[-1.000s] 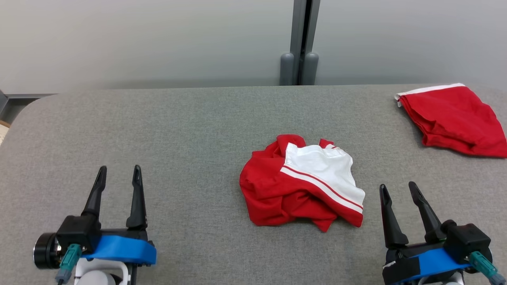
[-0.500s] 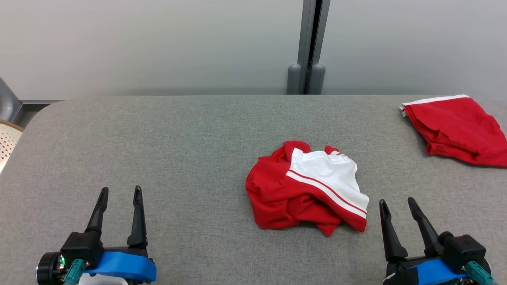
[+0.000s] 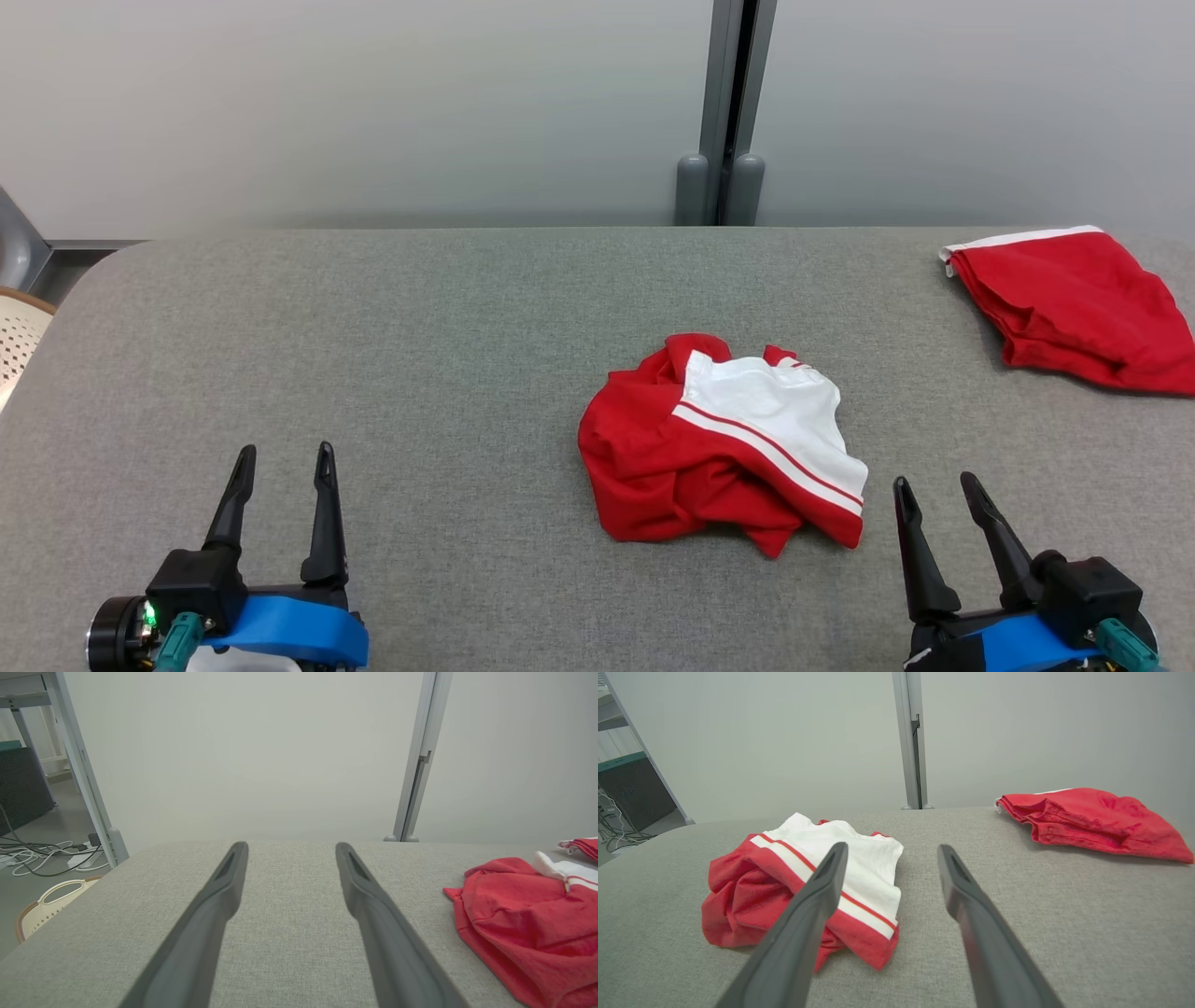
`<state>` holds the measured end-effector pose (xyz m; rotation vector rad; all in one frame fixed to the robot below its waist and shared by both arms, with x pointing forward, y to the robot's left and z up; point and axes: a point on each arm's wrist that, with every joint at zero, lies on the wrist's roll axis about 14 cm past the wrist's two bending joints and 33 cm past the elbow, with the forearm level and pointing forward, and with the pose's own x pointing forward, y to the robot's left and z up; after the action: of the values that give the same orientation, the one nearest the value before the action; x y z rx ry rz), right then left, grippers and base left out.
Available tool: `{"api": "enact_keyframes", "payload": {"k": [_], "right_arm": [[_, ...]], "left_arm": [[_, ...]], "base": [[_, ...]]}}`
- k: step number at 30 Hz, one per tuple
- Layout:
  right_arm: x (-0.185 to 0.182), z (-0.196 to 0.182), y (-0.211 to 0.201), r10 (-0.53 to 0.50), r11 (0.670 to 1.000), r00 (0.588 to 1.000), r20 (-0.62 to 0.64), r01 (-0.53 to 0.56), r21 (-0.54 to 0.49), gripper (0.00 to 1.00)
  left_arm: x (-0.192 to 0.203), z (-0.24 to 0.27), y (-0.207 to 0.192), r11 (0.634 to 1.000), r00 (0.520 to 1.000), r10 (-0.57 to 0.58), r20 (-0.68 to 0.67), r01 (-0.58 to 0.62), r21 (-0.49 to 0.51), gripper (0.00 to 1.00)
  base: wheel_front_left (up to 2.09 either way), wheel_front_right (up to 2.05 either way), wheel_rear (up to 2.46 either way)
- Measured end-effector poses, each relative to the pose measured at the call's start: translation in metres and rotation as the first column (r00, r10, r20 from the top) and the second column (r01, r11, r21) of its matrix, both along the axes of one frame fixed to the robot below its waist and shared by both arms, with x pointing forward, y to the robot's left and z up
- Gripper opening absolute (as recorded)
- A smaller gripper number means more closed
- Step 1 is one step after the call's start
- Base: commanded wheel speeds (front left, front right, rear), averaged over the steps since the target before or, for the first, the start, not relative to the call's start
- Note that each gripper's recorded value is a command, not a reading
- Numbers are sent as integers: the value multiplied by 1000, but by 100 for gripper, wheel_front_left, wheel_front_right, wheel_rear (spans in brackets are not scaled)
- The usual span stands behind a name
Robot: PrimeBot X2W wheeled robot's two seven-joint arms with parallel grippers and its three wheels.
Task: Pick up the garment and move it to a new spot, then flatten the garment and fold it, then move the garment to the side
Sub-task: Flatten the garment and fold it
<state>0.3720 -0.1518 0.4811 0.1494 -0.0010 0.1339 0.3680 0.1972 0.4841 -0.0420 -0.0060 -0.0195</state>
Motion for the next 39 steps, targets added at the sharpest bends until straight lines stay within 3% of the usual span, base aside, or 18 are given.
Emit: {"api": "enact_keyframes", "payload": {"k": [14, 25, 32, 39], "right_arm": [[2, -1, 0, 2, 1000, 1000, -3, -2, -2, 100], [49, 26, 20, 62, 997, 997, 45, -59, -57, 100], [58, -23, 25, 85, 992, 990, -115, -94, -78, 100], [45, -86, 31, 100, 989, 948, -303, -127, -71, 100]], "left_arm": [[0, -2, -1, 1000, 1000, 0, -5, 0, 1, 100], [5, -2, -2, 1000, 1000, -4, -5, 4, -5, 100], [2, -8, 7, 1000, 999, 23, -22, -23, -5, 100], [1, -14, 16, 999, 998, 50, -42, -50, -4, 100]], "base": [[0, 0, 0], [0, 0, 0], [0, 0, 0], [0, 0, 0]]}}
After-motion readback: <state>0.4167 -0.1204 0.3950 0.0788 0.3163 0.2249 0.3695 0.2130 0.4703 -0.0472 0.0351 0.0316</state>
